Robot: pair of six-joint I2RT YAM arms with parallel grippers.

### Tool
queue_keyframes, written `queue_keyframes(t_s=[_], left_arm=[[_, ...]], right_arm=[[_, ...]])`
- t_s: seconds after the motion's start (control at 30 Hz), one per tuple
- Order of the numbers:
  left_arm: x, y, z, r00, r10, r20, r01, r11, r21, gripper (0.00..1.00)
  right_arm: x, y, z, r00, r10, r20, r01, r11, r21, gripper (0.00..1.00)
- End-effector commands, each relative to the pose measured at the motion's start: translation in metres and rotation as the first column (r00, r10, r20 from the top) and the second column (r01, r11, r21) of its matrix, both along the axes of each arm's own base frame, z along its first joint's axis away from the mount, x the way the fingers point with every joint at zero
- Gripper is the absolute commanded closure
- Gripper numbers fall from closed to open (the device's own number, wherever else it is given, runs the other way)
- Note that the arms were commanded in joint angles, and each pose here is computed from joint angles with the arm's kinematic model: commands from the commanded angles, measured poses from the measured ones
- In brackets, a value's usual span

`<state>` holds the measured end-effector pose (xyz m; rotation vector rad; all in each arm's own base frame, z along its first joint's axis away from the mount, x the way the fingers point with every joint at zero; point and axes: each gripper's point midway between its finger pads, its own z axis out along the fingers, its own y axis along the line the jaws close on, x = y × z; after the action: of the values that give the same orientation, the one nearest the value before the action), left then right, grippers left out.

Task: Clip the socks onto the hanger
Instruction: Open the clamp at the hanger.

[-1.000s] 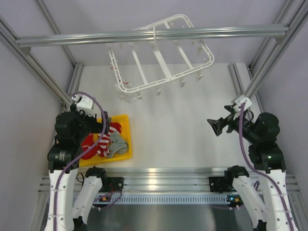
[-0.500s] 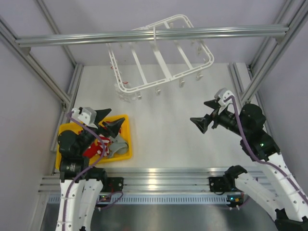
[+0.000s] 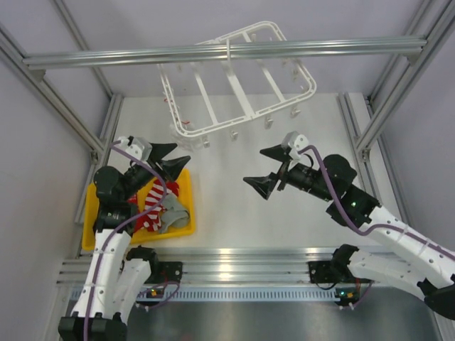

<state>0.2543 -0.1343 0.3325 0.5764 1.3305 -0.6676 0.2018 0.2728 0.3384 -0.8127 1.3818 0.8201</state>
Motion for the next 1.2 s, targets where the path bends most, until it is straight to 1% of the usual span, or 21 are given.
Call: queue_keyframes(t_s=[0.0,0.13,0.27,0.37,0.53,0.57,0.7,0.77,0.8,0.83,0.97,1.17], left_arm=[[-0.003,-0.004,0.044,0.982,-0.037,0.186,0.032,0.999,0.027,0.37],[0.003,-0.004,0.048,0.978,-0.032,0.204,0.028,0.999,0.024,0.38],[0.007,-0.004,0.046,0.975,-0.035,0.219,0.028,0.999,0.034,0.41],[0.009,-0.004,0.046,0.971,-0.041,0.236,0.032,0.999,0.043,0.43],[0.016,-0.005,0.047,0.966,-0.042,0.255,0.034,0.999,0.033,0.43],[0.015,-0.005,0.049,0.960,-0.045,0.275,0.038,0.999,0.031,0.43],[0.022,-0.006,0.048,0.962,-0.048,0.267,0.042,0.999,0.026,0.44],[0.024,-0.006,0.050,0.962,-0.049,0.270,0.044,0.999,0.027,0.46],[0.024,-0.008,0.049,0.961,-0.061,0.269,0.054,0.998,0.033,0.47],[0.024,-0.008,0.049,0.961,-0.067,0.268,0.059,0.998,0.037,0.49],[0.017,-0.012,0.048,0.957,-0.107,0.271,0.092,0.994,0.067,0.63],[0.000,-0.014,0.048,0.954,-0.132,0.270,0.108,0.989,0.102,0.72]], right_arm=[[-0.004,0.012,0.051,0.991,-0.018,0.131,0.000,0.991,0.134,0.00],[-0.001,0.027,0.058,0.990,-0.045,0.133,0.020,0.983,0.183,0.01],[-0.008,0.042,0.073,0.986,-0.038,0.160,-0.002,0.971,0.240,0.04],[-0.016,0.054,0.078,0.985,-0.011,0.171,-0.034,0.966,0.256,0.05],[-0.019,0.067,0.077,0.988,0.010,0.157,-0.052,0.961,0.271,0.06],[-0.021,0.069,0.077,0.988,0.014,0.155,-0.057,0.960,0.273,0.07],[-0.021,0.074,0.082,0.987,0.017,0.162,-0.064,0.955,0.288,0.08],[-0.016,0.074,0.085,0.988,-0.010,0.155,-0.037,0.954,0.297,0.09],[-0.013,0.074,0.085,0.993,-0.021,0.114,-0.016,0.948,0.317,0.09],[-0.010,0.076,0.086,0.995,-0.029,0.099,-0.005,0.946,0.323,0.10],[-0.006,0.080,0.093,0.996,-0.043,0.072,0.015,0.936,0.353,0.11],[-0.001,0.089,0.103,0.999,-0.041,0.026,0.028,0.923,0.383,0.12]])
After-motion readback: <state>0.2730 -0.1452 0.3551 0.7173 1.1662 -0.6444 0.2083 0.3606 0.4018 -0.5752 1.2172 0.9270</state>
